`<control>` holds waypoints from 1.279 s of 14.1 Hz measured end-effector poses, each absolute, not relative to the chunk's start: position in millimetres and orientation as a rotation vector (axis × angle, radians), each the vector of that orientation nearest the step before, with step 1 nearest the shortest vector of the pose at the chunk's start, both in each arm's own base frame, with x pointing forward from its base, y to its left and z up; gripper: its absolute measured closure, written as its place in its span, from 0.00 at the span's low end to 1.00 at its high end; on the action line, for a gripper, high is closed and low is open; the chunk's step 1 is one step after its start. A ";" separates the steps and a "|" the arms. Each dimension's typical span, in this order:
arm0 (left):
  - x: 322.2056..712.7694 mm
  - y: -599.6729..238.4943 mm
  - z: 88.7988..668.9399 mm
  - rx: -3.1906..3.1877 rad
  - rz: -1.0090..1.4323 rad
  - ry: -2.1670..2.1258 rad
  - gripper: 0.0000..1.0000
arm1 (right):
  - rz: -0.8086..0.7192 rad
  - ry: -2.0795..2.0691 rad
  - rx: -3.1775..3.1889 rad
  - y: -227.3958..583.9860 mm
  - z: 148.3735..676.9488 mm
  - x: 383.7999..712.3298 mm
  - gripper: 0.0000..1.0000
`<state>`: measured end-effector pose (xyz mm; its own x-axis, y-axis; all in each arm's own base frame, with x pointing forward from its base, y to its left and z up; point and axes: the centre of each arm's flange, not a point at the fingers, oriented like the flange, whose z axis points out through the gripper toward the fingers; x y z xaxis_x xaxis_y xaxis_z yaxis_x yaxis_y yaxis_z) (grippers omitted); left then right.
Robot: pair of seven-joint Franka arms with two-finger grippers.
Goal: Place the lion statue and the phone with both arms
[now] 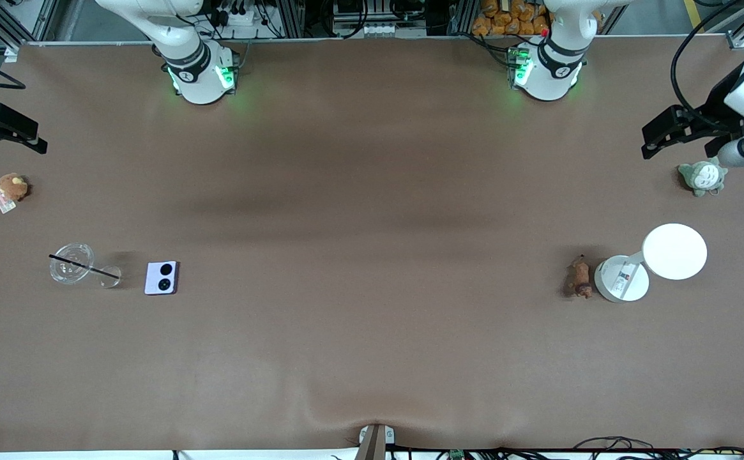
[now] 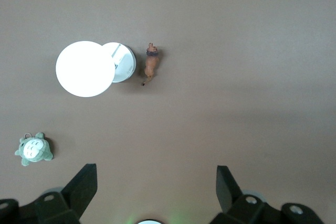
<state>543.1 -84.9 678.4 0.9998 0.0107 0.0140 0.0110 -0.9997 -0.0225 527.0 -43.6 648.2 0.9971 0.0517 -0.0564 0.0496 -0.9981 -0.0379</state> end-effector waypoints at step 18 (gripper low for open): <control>478.3 -49.9 679.9 -3.098 0.008 -0.111 0.00 | 0.199 0.124 -3.126 -46.5 651.8 514.4 0.00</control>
<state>478.3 -49.9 679.9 0.9974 0.0716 -0.0036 0.0714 -0.9966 -0.0419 514.4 -46.5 651.8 0.9888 -0.0787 -0.1267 -0.0796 -0.9968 -0.0018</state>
